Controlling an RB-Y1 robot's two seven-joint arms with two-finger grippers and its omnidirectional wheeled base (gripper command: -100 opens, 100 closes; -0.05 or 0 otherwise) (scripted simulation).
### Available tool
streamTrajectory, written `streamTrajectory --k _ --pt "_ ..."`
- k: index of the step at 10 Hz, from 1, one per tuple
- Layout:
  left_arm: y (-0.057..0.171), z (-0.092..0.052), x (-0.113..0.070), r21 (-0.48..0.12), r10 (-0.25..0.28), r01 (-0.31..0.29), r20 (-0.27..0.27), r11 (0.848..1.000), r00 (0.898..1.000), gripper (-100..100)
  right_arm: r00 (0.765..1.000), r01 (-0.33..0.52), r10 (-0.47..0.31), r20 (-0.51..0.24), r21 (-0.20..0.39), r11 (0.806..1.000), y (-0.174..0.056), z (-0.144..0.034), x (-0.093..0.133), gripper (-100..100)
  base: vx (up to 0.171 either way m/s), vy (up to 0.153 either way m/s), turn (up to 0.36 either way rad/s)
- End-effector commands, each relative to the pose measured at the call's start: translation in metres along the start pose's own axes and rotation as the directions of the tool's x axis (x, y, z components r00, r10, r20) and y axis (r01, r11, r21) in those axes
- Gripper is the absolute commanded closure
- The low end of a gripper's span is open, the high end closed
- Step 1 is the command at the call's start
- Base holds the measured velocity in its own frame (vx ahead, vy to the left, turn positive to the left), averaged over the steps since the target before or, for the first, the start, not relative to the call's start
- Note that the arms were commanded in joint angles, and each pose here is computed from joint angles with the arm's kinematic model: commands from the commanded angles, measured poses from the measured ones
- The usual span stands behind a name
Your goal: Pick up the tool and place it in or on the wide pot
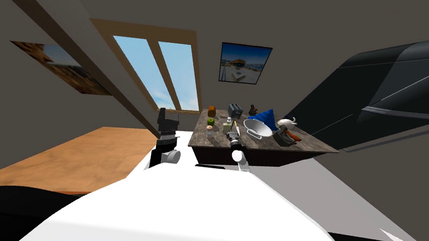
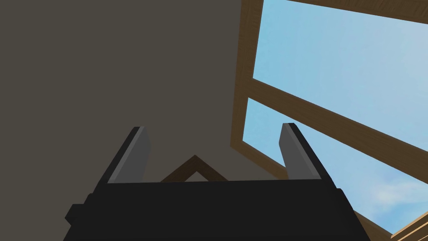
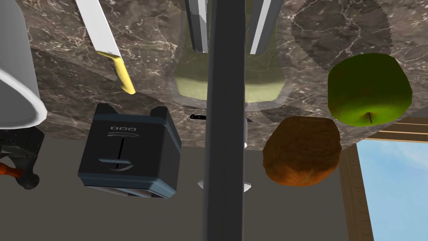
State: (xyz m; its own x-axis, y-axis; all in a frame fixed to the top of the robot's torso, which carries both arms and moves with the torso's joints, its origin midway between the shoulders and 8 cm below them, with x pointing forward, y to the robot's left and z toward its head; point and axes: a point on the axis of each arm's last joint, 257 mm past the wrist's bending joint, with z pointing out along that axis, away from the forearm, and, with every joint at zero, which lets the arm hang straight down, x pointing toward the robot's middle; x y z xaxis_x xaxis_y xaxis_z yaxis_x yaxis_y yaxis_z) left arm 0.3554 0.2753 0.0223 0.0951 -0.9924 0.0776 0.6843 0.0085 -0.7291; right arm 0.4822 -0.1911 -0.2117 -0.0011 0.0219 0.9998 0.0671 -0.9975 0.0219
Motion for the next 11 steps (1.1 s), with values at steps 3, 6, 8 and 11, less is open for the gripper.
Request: streamTrajectory --k 3,6,8,11 --pt "0.000 0.000 0.000 0.000 0.000 0.000 0.000 1.000 1.000 0 0.999 0.043 -0.043 0.004 0.012 0.999 0.008 -0.002 -0.001 100 -0.006 -0.004 0.018" --pt "0.000 0.000 0.000 0.000 0.000 0.000 0.000 1.000 1.000 0 0.993 0.118 -0.118 0.006 0.034 0.992 0.025 -0.003 0.004 100 -0.069 -0.056 0.087" --pt "0.000 0.000 0.000 0.000 0.000 0.000 0.000 1.000 1.000 0 0.989 0.149 -0.149 0.002 0.042 0.988 0.035 -0.002 0.012 100 -0.108 -0.076 0.121" --pt "0.000 0.000 0.000 0.000 0.000 0.000 0.000 1.000 1.000 0 0.984 0.179 -0.178 -0.010 0.044 0.983 0.053 0.001 0.034 100 -0.161 -0.190 0.222"
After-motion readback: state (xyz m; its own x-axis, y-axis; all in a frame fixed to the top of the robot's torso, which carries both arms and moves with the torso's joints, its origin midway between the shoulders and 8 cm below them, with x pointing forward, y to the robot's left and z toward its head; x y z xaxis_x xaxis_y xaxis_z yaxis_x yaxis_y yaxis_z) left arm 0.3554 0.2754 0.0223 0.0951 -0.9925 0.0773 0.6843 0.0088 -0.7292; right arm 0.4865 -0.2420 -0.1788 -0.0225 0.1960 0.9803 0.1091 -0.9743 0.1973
